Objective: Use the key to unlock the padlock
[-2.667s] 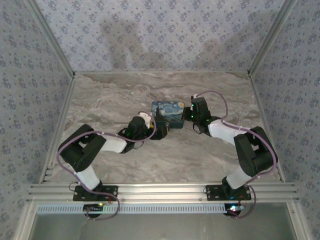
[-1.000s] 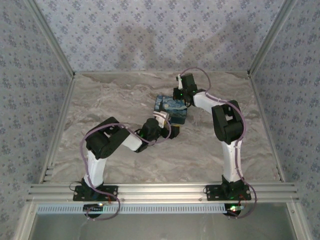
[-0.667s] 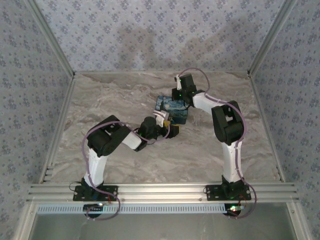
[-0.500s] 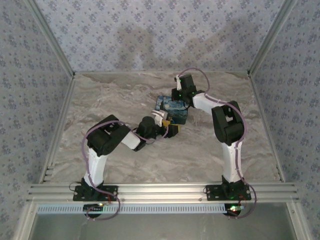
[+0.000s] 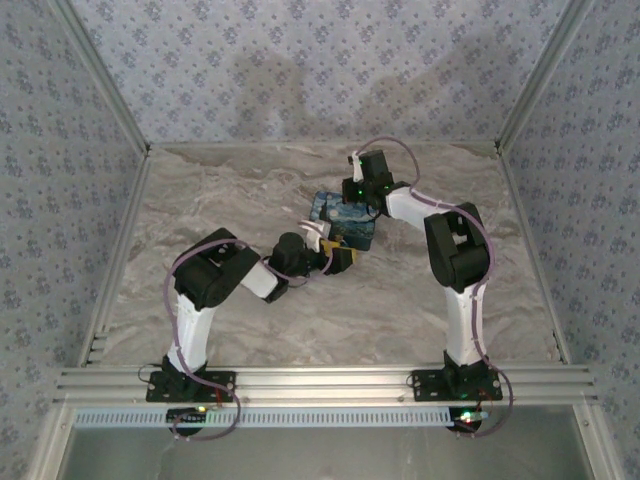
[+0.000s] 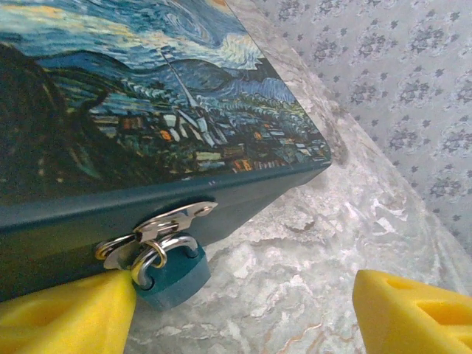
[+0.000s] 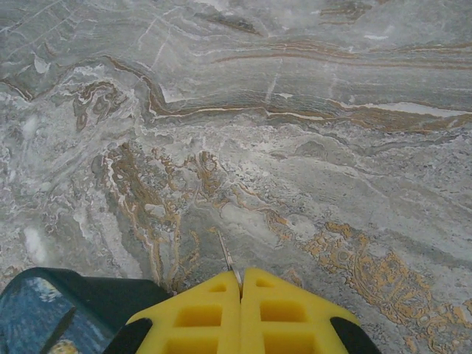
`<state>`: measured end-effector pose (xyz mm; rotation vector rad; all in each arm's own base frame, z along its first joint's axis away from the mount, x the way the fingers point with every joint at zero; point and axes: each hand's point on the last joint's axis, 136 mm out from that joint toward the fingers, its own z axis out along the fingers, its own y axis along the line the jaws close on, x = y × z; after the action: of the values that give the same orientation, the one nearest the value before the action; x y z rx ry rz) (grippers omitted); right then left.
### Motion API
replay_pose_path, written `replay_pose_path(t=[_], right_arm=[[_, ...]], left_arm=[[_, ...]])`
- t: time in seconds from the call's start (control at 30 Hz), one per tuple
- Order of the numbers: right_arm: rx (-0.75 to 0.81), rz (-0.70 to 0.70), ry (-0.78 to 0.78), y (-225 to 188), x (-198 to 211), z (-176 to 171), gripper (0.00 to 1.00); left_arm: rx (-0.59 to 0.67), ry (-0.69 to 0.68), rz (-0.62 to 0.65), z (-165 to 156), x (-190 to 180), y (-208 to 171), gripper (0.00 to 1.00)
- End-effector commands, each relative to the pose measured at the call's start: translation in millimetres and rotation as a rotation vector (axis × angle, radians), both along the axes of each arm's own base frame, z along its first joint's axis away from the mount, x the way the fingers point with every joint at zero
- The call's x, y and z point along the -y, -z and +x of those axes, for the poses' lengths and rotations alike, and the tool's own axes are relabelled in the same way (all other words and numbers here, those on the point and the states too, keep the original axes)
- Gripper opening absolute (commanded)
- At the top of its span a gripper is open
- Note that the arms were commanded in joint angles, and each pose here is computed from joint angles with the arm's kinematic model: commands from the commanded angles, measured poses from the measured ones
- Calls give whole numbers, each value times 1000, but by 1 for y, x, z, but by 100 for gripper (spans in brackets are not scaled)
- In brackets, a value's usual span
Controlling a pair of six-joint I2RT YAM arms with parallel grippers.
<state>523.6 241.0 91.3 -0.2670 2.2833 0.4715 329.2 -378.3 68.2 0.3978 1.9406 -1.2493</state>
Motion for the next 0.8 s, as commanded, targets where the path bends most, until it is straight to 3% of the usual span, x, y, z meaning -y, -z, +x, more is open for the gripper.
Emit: replay_pose_path(t=[0.0,0.23,0.33,0.47,0.63,0.77], right_arm=[[-192,-4,-51,43,-11,-44,0],[-188,8,-44,44,-12,-46,0],[-190,13,-42,45,-12,-47,0],[-190,12,-42,45,-11,-49,0],[-177,13,-36,40,-8,-49,0],[-173,16,-31,38,-6,-49,0]], left_arm=[[-5,48,-10,-1,15,-5,82],[-55,98,-24,-8,29,0,70],[-68,109,-28,-15,33,2,71],[-62,71,-26,-15,31,4,81],[-57,70,-85,-15,33,-3,75],[-44,44,-122,-16,29,-8,78]])
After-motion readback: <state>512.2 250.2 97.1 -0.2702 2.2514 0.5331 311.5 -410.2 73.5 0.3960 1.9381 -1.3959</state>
